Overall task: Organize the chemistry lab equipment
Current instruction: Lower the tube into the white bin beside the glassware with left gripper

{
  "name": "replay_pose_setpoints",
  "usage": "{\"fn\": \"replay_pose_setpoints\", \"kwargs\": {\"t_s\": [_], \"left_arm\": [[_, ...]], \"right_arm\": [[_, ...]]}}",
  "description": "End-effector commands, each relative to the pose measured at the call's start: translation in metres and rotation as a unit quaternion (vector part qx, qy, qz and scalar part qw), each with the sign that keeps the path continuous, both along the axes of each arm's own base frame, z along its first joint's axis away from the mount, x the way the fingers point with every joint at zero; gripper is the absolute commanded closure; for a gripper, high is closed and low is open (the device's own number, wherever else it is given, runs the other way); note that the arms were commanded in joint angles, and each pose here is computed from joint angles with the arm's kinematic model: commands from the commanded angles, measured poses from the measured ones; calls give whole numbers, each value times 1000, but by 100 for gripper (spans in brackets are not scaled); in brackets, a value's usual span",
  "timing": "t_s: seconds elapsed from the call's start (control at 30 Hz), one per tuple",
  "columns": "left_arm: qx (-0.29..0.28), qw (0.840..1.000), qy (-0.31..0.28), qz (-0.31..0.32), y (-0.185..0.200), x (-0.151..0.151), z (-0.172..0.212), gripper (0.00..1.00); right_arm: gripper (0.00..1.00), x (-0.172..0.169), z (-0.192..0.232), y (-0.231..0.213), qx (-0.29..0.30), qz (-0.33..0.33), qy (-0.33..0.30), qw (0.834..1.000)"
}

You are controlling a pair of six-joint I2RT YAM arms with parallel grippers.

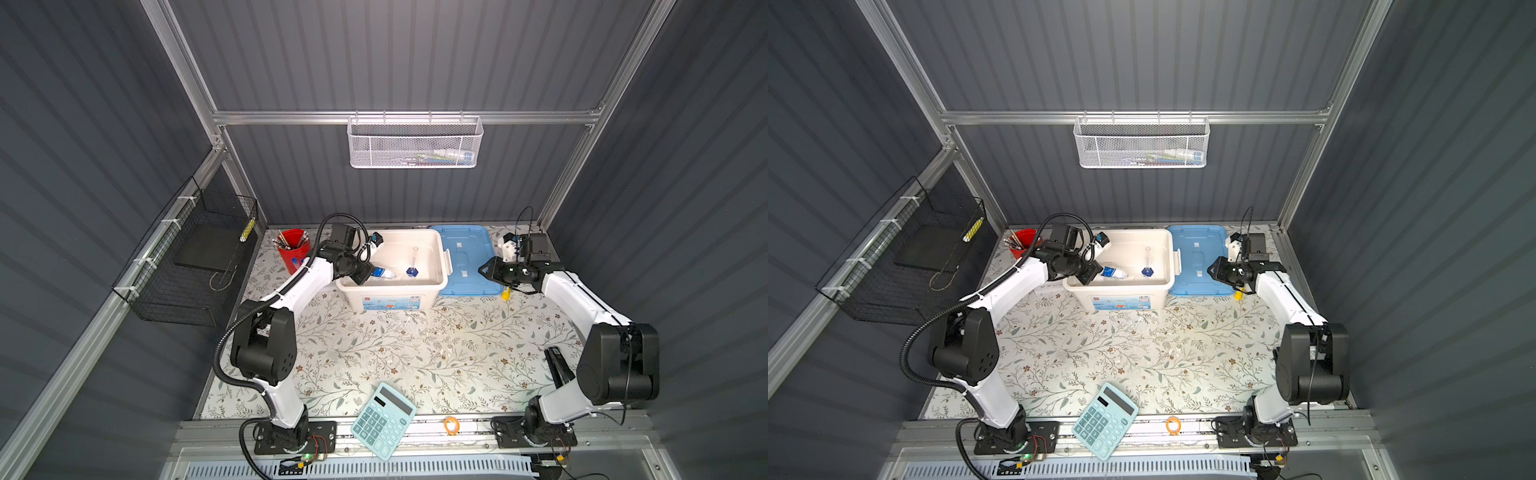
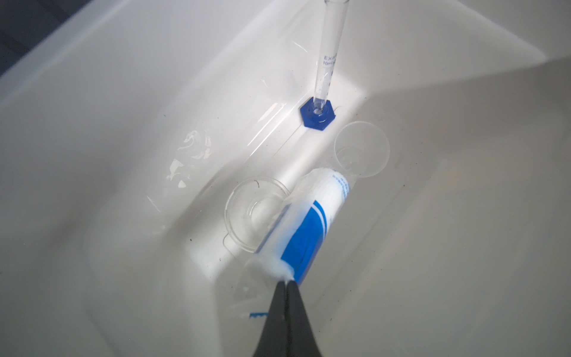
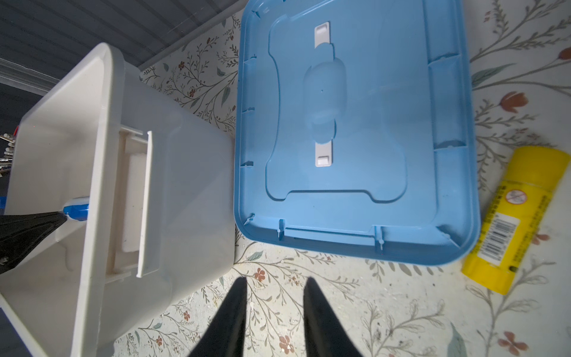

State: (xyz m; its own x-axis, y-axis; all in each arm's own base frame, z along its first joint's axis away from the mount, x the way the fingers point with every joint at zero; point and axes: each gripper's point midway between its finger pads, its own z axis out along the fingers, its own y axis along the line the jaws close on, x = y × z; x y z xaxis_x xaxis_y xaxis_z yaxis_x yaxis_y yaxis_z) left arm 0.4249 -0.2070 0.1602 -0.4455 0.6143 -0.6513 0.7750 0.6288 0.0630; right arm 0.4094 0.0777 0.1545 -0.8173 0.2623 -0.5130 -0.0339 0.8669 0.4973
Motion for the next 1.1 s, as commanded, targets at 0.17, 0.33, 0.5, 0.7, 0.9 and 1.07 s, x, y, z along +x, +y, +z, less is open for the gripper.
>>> {"fn": "replay_pose_setpoints", "kwargs": {"t_s": [0.17, 0.33, 0.5, 0.7, 0.9, 1.07], "left_arm": [[-9, 1000, 27, 4, -3, 3, 1, 100], [-9, 999, 36, 7, -2, 1, -3, 100], [-5, 999, 39, 10, -2, 2, -6, 100], [-1, 999, 47, 18, -2, 7, -10, 100], [3, 998, 63, 16, -3, 7, -14, 100], [16, 997, 71, 14, -1, 5, -18, 100]], "right_arm": [[67, 6, 2, 1, 11, 6, 0, 1000], [67, 6, 2, -2, 10, 4, 0, 1000], [67, 7, 1, -2, 13, 5, 0, 1000], [67, 7, 0, -3, 15, 5, 1, 1000], [67, 7, -2, -5, 17, 3, 2, 1000], [67, 8, -2, -6, 19, 3, 3, 1000]]}}
